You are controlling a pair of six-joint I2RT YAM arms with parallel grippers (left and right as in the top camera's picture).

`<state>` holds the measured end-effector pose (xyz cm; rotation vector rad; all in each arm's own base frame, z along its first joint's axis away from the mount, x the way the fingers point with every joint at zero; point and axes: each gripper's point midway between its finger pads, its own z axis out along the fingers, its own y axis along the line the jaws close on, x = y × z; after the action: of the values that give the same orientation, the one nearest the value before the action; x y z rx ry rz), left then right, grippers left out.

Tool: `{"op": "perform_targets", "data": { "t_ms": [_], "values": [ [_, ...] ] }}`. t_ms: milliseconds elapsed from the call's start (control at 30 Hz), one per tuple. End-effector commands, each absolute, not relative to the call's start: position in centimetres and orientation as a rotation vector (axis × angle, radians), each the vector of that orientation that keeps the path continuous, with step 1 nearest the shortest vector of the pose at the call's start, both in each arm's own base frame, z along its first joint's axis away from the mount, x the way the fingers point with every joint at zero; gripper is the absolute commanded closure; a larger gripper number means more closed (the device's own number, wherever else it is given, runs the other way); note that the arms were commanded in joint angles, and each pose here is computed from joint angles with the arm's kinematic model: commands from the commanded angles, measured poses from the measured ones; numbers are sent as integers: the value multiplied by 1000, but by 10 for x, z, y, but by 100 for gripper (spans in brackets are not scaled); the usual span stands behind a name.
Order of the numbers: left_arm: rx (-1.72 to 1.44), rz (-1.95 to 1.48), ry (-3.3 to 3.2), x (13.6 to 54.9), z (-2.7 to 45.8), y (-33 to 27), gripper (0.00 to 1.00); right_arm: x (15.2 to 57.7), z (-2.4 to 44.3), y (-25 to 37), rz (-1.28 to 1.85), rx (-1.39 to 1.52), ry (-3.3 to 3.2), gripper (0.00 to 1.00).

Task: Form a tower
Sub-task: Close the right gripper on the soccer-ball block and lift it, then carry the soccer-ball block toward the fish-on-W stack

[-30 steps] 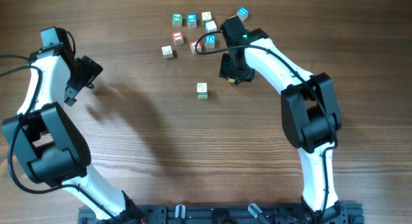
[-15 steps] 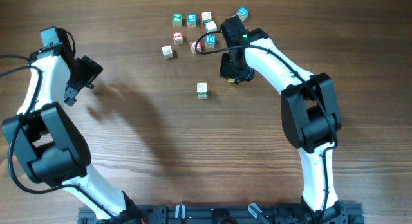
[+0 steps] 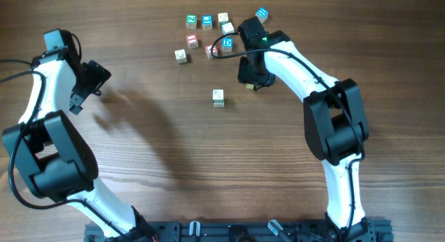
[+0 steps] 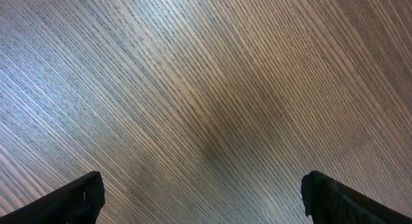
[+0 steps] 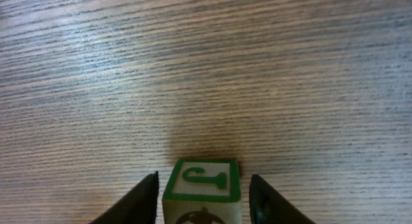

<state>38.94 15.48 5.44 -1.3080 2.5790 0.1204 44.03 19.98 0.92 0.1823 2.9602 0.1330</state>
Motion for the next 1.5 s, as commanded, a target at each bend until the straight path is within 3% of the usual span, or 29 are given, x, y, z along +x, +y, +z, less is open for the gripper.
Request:
{"op": "perform_targets", "data": {
  "t_ms": [0,367,500,733,867,1000,1467],
  "values": [
    [-1306,127,2544,392,66,159,0,451,23,201,118,87,2914,61],
    [-1306,127,2544,392,66,159,0,454,31,201,122,67,2893,55],
    [-1306,127,2544,392,66,159,0,452,33,200,121,68,2897,62],
    [-1306,127,2544,392,66,159,0,450,37,199,118,68,2901,66],
    [-1306,127,2544,392,66,159,0,450,43,199,123,66,2892,59],
    [-1306,127,2544,392,66,159,0,450,43,199,123,68,2892,68],
    [-1306,127,2544,392,66,159,0,445,41,197,112,67,2911,70]
  ]
}}
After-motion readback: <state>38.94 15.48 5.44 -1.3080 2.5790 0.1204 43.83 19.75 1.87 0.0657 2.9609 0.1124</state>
